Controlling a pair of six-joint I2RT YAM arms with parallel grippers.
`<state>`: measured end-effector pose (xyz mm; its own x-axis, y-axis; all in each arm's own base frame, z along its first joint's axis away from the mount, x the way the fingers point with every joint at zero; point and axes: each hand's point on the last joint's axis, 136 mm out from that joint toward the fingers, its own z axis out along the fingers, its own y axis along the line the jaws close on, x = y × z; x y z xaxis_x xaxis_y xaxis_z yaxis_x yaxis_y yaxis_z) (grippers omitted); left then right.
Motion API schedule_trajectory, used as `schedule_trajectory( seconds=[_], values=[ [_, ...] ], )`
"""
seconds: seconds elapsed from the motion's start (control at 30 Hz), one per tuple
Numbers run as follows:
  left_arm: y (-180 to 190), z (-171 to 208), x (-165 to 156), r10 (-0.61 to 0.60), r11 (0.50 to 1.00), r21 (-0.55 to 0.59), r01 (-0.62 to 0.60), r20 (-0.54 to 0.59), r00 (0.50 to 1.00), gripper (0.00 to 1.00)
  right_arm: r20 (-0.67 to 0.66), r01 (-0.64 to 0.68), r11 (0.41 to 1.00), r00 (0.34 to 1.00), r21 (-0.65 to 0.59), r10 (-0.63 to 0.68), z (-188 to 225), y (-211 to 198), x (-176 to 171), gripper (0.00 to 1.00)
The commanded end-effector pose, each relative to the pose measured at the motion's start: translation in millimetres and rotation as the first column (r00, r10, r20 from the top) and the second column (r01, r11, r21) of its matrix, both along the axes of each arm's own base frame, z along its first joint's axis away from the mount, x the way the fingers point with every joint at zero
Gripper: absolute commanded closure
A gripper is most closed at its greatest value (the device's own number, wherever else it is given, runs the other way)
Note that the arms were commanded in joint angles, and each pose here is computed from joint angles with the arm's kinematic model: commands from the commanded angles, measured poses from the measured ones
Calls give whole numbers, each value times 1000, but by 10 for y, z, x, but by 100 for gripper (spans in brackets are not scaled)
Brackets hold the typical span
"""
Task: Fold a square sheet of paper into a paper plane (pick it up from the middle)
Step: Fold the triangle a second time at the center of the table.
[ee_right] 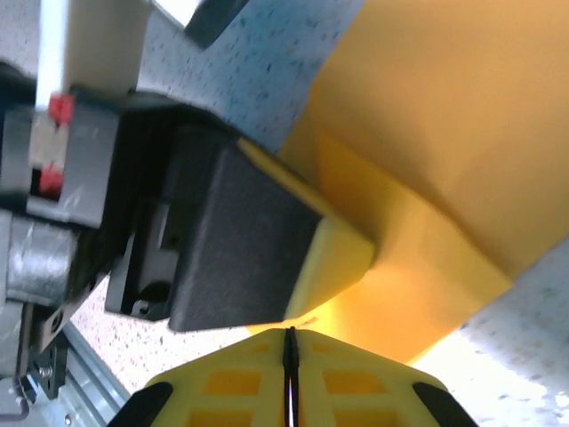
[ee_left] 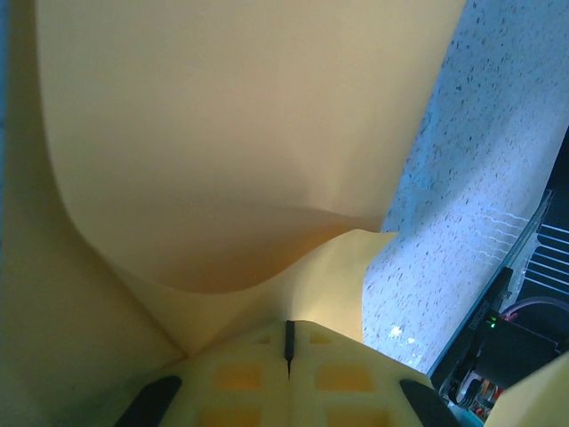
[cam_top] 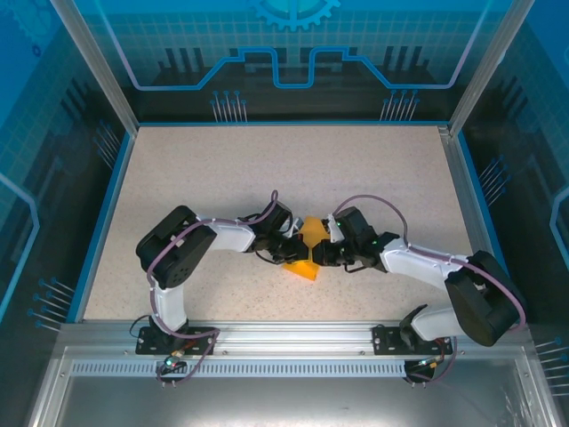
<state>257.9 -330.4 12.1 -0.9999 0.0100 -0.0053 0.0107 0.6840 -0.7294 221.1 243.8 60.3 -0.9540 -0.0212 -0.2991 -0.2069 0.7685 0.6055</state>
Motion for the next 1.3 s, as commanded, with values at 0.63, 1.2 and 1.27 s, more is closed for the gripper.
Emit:
schedule_trajectory(
  seconds=[0.63,1.2,1.27],
  values=[
    [300,-489,-203,37,987,157,-24,-83,996,97,-40,-35,998,999,-53,33,-294,128,-230,93],
    [320,-522,-117,75,987,151,-62,-79,994,97,-108,-38,992,994,-118,26,-586,-21,-383,94],
    [327,-522,-101,81,986,149,-68,-79,994,97,-120,-42,992,992,-121,28,-622,-34,-415,93]
  ],
)
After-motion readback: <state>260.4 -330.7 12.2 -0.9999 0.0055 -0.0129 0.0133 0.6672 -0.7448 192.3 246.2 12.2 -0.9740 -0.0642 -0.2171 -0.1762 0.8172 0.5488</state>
